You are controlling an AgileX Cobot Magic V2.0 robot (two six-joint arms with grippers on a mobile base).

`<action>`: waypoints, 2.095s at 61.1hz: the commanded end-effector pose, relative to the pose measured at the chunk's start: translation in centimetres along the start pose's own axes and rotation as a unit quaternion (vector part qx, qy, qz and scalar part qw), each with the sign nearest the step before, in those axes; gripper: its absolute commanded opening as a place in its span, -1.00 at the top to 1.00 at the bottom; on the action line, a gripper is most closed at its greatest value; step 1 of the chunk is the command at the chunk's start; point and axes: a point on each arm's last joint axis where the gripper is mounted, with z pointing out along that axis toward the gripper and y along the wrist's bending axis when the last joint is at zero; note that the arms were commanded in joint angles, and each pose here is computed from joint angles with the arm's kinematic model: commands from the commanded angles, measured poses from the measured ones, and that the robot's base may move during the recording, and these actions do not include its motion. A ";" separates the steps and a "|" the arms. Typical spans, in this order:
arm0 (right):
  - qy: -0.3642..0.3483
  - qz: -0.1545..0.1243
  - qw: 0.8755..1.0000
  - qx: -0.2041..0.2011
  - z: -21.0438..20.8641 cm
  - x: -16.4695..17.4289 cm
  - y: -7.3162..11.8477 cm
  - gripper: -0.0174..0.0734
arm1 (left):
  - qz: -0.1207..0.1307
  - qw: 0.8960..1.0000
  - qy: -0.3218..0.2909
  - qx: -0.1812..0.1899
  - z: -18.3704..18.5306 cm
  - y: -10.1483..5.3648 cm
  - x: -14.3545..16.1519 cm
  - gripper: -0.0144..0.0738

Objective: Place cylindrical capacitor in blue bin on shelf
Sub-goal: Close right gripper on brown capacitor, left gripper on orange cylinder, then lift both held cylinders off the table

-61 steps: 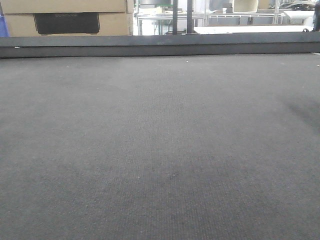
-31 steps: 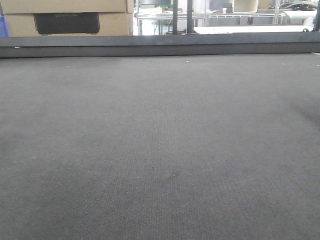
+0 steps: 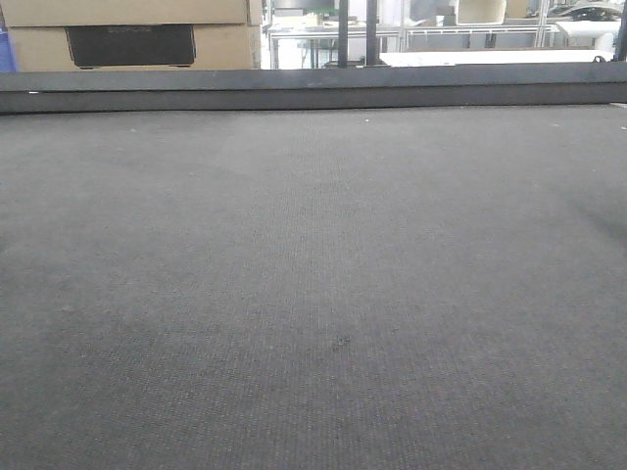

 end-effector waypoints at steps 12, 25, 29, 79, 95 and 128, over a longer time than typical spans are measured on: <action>0.009 0.000 1.000 0.004 -0.2 0.1 -0.1 0.83 | -0.007 1.000 0.000 -0.016 2.3 0.4 0.1 -0.69; 0.009 0.000 1.000 0.004 -0.2 0.1 -0.1 0.83 | -0.006 1.000 0.015 -0.018 2.8 0.5 0.8 -0.69; 0.009 0.000 1.000 0.004 -0.2 0.1 -0.1 0.83 | -0.006 1.000 0.013 -0.018 2.9 0.5 0.8 -0.69; 0.244 0.080 0.966 0.021 0.4 0.7 -0.8 0.83 | 0.058 0.997 0.038 0.036 -2.2 -1.3 -6.9 0.92; 0.271 0.081 0.959 0.016 1.2 -2.2 -1.2 0.83 | 0.076 0.994 0.080 0.027 -6.2 -1.8 -12.8 0.92; 0.219 0.110 0.969 -0.024 -1.8 -9.3 -0.7 0.84 | 0.118 0.990 0.045 0.067 -15.9 -3.7 -19.4 0.92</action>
